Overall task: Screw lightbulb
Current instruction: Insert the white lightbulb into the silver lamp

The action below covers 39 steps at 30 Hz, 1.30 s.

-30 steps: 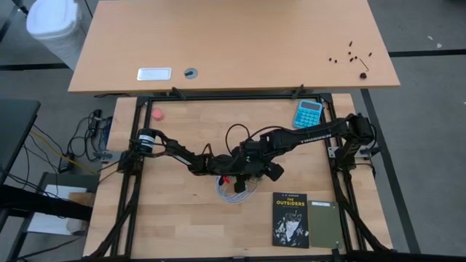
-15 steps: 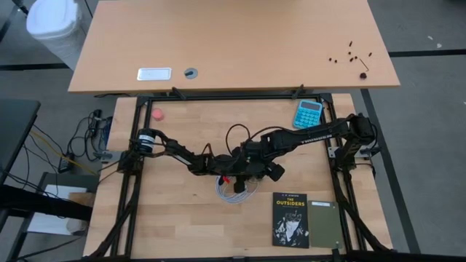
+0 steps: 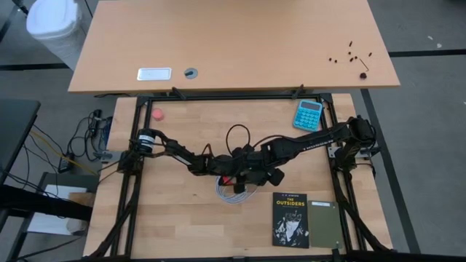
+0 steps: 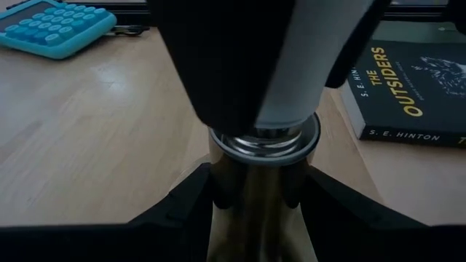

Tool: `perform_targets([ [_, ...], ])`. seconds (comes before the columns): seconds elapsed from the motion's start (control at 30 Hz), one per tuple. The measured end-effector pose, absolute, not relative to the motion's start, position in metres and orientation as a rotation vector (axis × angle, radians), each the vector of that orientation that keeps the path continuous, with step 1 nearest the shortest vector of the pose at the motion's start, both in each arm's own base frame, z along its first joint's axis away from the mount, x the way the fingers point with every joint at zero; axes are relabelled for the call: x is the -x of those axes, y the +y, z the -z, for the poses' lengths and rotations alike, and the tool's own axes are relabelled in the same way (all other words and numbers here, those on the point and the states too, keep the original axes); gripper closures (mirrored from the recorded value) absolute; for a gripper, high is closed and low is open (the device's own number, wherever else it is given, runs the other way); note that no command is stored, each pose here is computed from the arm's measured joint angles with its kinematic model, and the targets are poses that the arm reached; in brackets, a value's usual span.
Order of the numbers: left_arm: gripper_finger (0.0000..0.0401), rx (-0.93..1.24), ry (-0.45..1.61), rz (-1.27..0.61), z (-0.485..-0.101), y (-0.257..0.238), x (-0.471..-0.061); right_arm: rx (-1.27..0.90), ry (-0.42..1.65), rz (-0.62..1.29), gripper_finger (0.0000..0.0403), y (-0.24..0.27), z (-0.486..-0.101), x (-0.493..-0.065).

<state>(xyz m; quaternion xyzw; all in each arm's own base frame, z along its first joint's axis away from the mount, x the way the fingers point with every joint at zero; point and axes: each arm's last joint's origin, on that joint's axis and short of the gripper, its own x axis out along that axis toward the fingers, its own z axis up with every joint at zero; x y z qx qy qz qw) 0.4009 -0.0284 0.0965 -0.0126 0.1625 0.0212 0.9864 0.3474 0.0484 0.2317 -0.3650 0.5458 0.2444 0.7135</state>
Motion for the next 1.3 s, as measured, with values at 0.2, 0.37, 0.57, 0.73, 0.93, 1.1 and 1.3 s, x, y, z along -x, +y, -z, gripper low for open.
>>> perform_targets([
  [0.2, 0.0223, 0.030, 0.327, -0.037, -0.096, -0.029, -0.401, 0.784, 1.181, -0.536, 0.0145, 0.049, -0.233, -0.350],
  [0.37, 0.0224, 0.031, 0.327, -0.036, -0.096, -0.029, -0.401, 0.704, 1.197, -0.516, 0.0142, 0.045, -0.232, -0.350],
  [0.57, 0.0224, 0.034, 0.327, -0.034, -0.097, -0.029, -0.401, 0.644, 1.205, -0.498, 0.0144, 0.039, -0.232, -0.351],
  [0.73, 0.0224, 0.034, 0.327, -0.034, -0.097, -0.029, -0.401, 0.610, 1.199, -0.482, 0.0140, 0.039, -0.234, -0.352],
  [0.93, 0.0224, 0.034, 0.327, -0.035, -0.097, -0.029, -0.401, 0.570, 1.190, -0.461, 0.0140, 0.038, -0.241, -0.354],
  [1.1, 0.0224, 0.042, 0.325, -0.035, -0.097, -0.029, -0.401, 0.538, 1.225, -0.465, 0.0140, 0.037, -0.234, -0.356],
  [1.3, 0.0223, 0.051, 0.326, -0.038, -0.097, -0.029, -0.401, 0.519, 1.250, -0.453, 0.0139, 0.036, -0.228, -0.359],
])
